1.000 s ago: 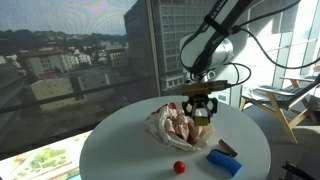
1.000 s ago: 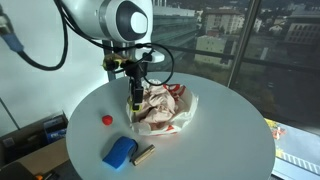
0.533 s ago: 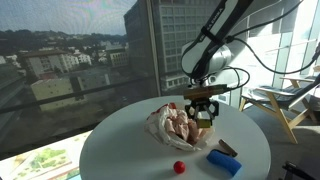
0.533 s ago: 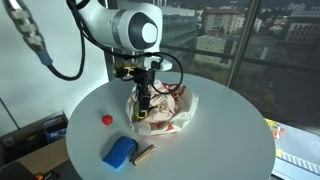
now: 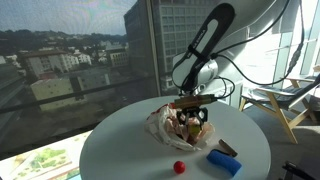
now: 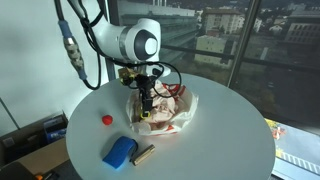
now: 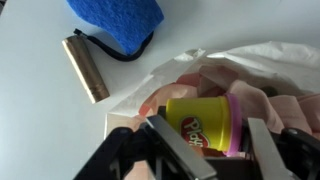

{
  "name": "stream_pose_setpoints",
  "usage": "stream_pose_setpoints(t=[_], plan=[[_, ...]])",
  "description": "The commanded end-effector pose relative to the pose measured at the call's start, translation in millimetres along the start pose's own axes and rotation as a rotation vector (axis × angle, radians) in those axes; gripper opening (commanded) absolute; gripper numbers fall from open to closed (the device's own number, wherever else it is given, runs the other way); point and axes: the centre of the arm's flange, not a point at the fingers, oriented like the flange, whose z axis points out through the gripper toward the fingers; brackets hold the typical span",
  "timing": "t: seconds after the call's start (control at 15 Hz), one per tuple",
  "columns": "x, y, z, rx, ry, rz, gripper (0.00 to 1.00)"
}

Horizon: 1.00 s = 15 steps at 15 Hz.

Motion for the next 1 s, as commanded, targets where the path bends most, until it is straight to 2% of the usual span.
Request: stream_pose_setpoints(t=[0.0,0.27,0.4,0.47,0.53,0.6,0.73,0.8,0.93], plan=[[18,-15,24,0.012,0.038,-0.037,0.32],[33,-19,49,0.038,0.117,-0.055,0.32],[42,-17,53,0.047,0.118,-0.036,0.32],[45,-15,53,0.047,0.117,-0.027,0.53],[47,-12,51,0.044,0.116,-0.02,0.82],[48,-9,47,0.042,0.115,-0.017,0.83],[49,-2,37,0.037,0.111,-0.008,0.96],[48,3,32,0.037,0.116,-0.008,1.0],[46,10,19,0.034,0.103,-0.008,1.0]])
